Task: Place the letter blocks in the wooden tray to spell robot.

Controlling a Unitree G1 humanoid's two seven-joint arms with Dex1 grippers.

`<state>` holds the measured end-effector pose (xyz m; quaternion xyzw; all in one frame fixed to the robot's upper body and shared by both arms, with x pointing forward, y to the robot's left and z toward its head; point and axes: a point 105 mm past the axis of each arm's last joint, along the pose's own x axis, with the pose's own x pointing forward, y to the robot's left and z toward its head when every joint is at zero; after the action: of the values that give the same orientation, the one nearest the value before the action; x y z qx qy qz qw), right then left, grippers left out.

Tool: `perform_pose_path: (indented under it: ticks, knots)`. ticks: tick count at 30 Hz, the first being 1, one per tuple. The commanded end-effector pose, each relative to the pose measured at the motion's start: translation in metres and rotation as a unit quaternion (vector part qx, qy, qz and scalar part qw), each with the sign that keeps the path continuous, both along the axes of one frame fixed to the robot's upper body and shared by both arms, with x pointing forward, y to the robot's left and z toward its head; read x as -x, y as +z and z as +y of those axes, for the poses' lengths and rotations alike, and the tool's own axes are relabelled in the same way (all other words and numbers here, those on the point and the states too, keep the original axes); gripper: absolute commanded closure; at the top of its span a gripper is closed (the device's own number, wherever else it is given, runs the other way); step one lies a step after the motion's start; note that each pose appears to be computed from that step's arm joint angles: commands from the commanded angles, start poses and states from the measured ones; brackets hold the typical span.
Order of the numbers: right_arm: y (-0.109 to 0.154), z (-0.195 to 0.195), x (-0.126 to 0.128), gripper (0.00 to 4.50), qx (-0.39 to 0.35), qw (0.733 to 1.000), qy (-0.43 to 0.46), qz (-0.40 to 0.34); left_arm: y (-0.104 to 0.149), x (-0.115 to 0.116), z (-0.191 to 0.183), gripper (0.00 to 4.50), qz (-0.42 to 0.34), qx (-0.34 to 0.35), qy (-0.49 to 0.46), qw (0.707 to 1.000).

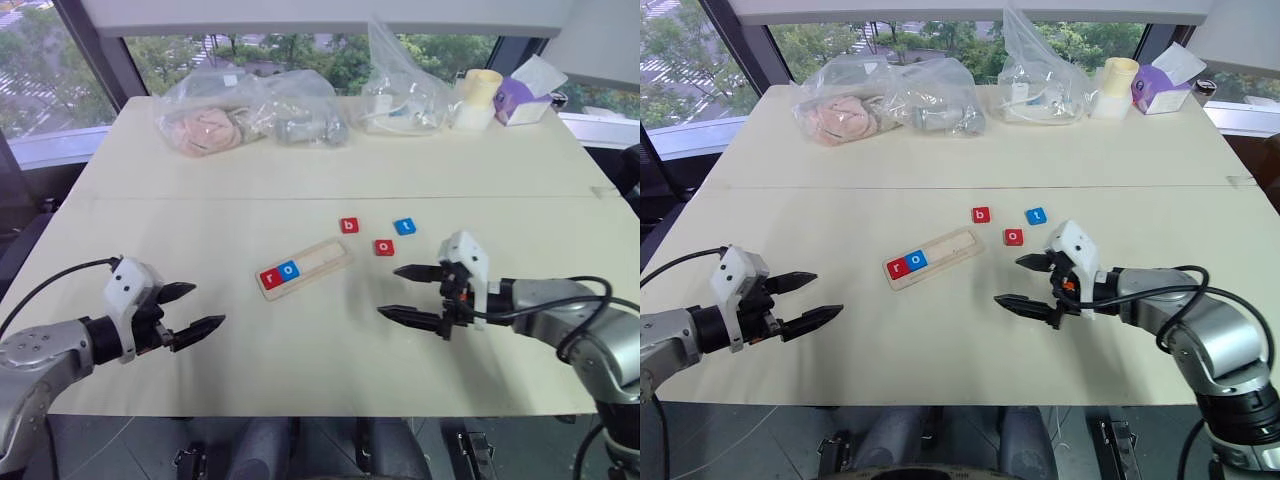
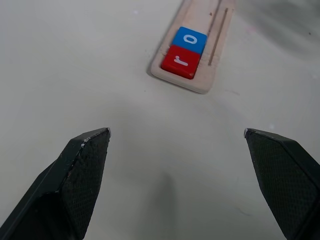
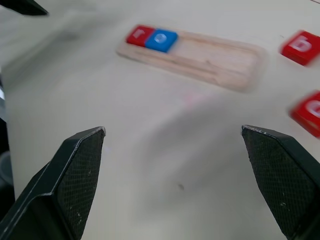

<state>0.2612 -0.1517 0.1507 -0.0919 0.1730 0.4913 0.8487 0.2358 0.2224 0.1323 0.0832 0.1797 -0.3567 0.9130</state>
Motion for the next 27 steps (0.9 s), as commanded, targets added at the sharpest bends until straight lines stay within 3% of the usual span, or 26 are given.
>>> perform_pose_path:
  ticks: [1,19,23,27]
  knots:
    - [0.008,0.002,0.002,0.05,-0.007,1.0,0.009,-0.013,0.012,-0.001,0.001,0.0,-0.019,-0.006,-0.009,1.0]
    - [0.005,0.004,0.003,0.05,-0.006,1.0,0.008,-0.014,0.012,-0.005,0.0,0.0,-0.021,-0.011,-0.012,1.0]
    - [0.008,0.004,0.001,0.05,-0.01,1.0,0.019,-0.008,0.03,-0.011,0.013,0.0,-0.045,-0.029,-0.001,0.999]
    - [0.014,0.016,0.011,0.05,-0.017,0.998,0.064,0.009,0.031,-0.005,0.003,0.0,-0.038,-0.054,-0.041,0.997]
